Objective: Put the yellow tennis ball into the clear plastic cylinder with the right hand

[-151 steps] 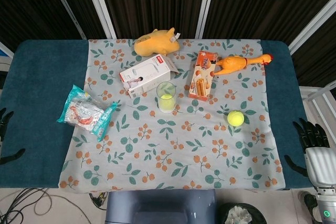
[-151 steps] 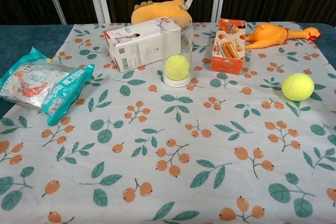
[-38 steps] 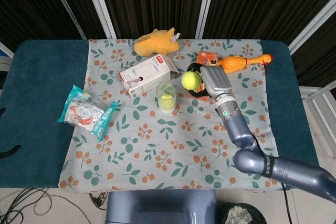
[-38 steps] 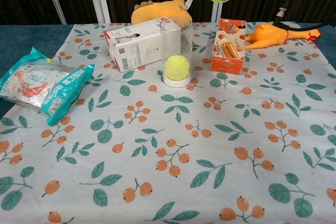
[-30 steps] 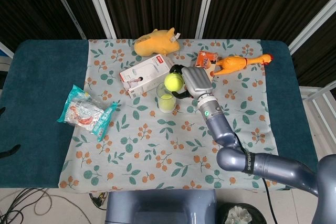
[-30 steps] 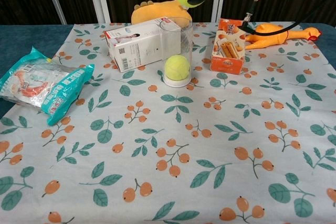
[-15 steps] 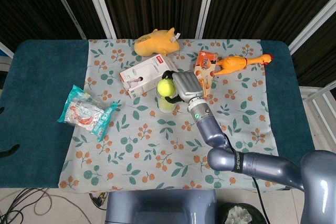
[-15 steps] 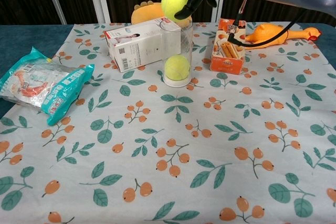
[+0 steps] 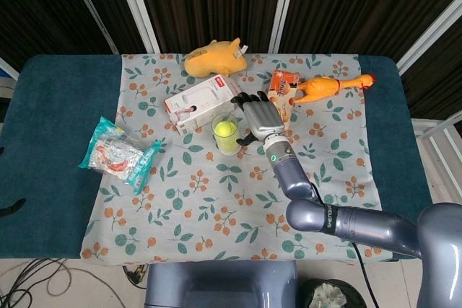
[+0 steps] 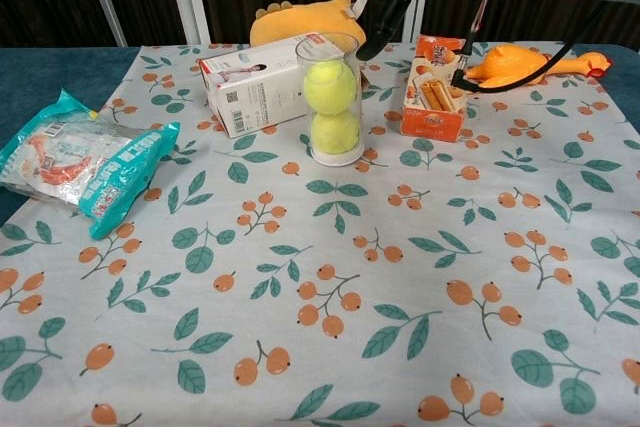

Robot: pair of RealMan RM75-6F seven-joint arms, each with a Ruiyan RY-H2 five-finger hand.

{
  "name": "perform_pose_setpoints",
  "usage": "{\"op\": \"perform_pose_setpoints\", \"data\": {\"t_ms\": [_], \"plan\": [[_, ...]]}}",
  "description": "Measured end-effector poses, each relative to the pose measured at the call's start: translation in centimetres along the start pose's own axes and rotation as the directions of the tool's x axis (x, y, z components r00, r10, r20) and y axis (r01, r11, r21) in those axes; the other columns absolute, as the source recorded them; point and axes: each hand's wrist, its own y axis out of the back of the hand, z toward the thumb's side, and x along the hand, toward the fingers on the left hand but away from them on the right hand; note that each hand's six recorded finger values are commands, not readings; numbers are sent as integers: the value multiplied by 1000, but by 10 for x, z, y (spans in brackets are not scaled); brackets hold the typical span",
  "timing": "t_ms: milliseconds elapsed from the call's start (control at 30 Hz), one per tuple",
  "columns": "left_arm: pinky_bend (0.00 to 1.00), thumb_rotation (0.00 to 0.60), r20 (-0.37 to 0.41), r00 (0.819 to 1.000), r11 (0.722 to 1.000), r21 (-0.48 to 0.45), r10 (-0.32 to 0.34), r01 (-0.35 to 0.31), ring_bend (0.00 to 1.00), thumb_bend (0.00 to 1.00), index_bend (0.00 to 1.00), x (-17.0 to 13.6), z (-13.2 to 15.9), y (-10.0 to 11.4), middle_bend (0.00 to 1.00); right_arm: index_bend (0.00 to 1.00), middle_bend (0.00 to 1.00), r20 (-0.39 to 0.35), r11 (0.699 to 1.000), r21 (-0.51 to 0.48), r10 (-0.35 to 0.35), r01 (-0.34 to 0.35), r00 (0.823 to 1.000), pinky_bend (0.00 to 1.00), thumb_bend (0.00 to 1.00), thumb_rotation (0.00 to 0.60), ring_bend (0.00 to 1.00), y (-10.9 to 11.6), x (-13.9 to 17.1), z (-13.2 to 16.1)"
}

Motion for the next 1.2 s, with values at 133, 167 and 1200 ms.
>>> {"op": "perform_pose_setpoints", "data": {"t_ms": [133,167,1200], "plan": [[59,600,-1,1000,1000,3,1,-1,0,0,87,0,0,0,0,204,132,1,1000,-13,-15,15,1000,0,235,600,146,10,3,0],[59,600,-1,1000,1000,5,0,0,0,0,87,0,0,0,0,204,132,0,999,-23,-26,26,1000,0,235,600,146,15,5,-1],[59,600,32,999,999,36,-16,15,0,0,86,-5,14,-10,0,201,132,78,870,392,-354,298,932,0,235,600,84,18,296,-234]]}}
